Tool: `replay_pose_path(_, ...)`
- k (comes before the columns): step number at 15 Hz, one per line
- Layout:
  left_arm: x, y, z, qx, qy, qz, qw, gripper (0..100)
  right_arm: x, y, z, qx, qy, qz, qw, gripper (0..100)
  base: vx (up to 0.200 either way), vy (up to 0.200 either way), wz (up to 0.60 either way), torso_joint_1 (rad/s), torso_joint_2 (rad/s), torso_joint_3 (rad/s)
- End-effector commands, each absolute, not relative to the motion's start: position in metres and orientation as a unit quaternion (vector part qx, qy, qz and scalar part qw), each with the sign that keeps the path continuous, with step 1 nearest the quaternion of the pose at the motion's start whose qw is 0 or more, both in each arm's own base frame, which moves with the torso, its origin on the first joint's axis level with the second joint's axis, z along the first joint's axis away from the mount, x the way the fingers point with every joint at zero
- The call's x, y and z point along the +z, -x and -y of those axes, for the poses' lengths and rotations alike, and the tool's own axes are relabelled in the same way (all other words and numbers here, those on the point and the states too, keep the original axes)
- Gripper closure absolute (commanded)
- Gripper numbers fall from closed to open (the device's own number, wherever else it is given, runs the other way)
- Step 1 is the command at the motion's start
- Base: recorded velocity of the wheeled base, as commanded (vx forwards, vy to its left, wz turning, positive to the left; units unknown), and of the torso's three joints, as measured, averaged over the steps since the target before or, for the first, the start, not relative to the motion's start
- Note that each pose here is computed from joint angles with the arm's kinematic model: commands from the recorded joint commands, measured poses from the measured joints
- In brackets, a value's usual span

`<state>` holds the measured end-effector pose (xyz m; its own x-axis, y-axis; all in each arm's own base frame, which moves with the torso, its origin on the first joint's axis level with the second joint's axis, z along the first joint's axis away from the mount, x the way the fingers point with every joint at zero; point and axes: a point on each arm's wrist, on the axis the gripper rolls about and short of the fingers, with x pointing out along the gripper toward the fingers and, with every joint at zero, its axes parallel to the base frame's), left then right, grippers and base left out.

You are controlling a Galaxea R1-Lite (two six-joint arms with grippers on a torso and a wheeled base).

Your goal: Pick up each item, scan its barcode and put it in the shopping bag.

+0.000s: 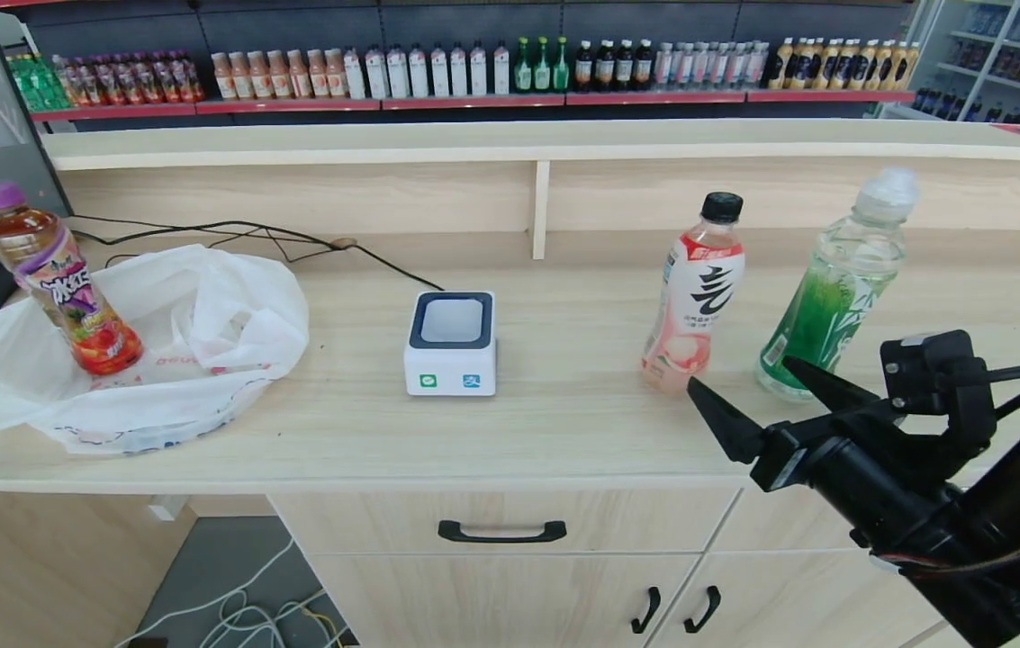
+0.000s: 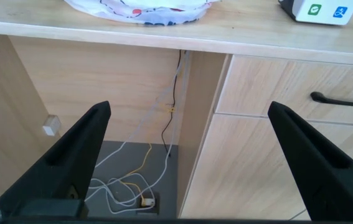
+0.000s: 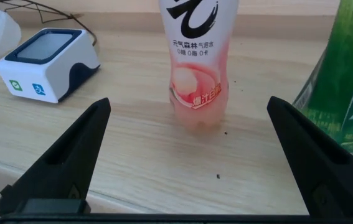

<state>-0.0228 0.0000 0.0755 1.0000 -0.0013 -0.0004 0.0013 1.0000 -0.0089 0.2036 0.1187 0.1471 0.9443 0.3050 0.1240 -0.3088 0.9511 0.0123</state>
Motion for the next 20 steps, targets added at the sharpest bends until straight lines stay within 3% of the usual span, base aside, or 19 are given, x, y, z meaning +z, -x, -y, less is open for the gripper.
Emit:
replay_pose_path(1,0.075,0.023,0.000,0.000,0.005,0.000,1.000,0,0.142,-0.215,-0.127,0.157,-0.012,0.054,0.986,0,0.000,0.000,0.00,0.000,0.00,0.000)
replay_pose_path(20,0.075,0.023,0.000,0.000,0.006,0.000,1.000,0,0.142,-0.266,-0.140,0.117,-0.006,0.082,0.990,0,0.000,0.000,0.00,0.000,0.00,0.000)
